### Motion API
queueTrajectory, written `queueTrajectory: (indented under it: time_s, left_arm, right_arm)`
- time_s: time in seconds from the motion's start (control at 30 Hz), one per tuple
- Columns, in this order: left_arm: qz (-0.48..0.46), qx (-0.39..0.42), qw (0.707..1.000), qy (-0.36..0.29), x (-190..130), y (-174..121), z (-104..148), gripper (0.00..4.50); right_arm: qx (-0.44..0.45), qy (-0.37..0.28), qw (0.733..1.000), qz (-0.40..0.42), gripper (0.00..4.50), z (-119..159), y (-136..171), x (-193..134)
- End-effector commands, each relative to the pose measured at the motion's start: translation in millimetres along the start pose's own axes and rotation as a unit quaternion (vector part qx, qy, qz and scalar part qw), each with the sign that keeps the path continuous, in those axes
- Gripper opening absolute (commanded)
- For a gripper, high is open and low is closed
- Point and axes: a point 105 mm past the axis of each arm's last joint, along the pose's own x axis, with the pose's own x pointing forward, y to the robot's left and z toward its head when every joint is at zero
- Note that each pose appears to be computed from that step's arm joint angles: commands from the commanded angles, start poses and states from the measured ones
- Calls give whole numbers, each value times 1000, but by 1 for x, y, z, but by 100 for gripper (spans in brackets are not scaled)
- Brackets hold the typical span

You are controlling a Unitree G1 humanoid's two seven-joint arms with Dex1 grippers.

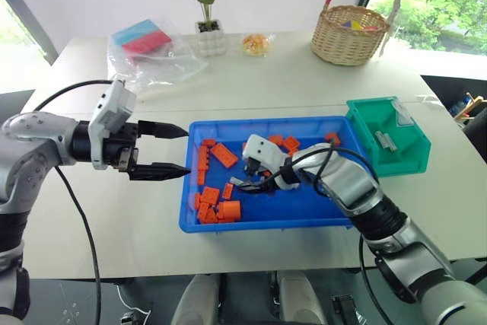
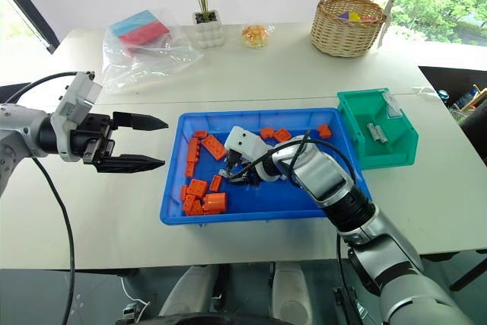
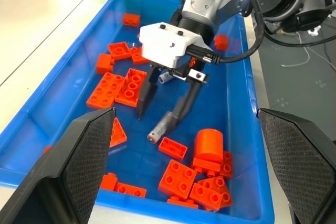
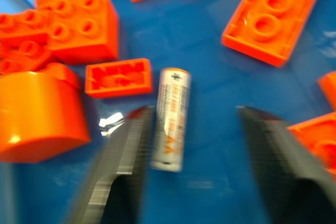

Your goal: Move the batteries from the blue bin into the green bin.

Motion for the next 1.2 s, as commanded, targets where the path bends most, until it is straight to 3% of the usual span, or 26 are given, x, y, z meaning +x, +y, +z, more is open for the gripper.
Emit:
queueTrajectory:
  time_s: [0.03,0.07,0.2,0.33,0.5,0.6,0.7,0.83,0.97,1.07,1.2]
  left_arm:
    - [4,24,1000,-11,-3,0,11,450]
    - [3,25,1000,-12,-3,0,11,450]
    - [3,26,1000,-14,-2,1,11,450]
    - [-2,24,1000,-13,-1,0,9,450]
    - [-7,22,1000,-14,0,-2,7,450]
    - [-8,22,1000,-16,1,-2,6,450]
    - [-8,22,1000,-18,2,0,4,450]
    - [-8,21,1000,-21,4,2,1,450]
    - [4,16,999,-29,5,7,-2,450]
    - [12,11,999,-34,5,9,-4,450]
    - [26,1,999,-45,6,10,-6,450]
  right_arm:
    - [-5,27,1000,7,42,-16,5,5]
    - [-10,30,999,7,6,-17,6,4]
    - [-10,25,1000,11,6,-13,7,2]
    - [-7,-6,1000,5,6,8,5,-11]
    - [16,-65,996,-58,6,40,-20,-63]
    - [40,-81,987,-133,6,39,-46,-105]
    - [77,-65,963,-249,6,11,-82,-162]
    - [109,-17,929,-352,6,-35,-107,-215]
    - [131,27,896,-423,6,-74,-120,-247]
    - [148,29,888,-434,6,-89,-122,-248]
    - [151,30,883,-444,193,-97,-124,-243]
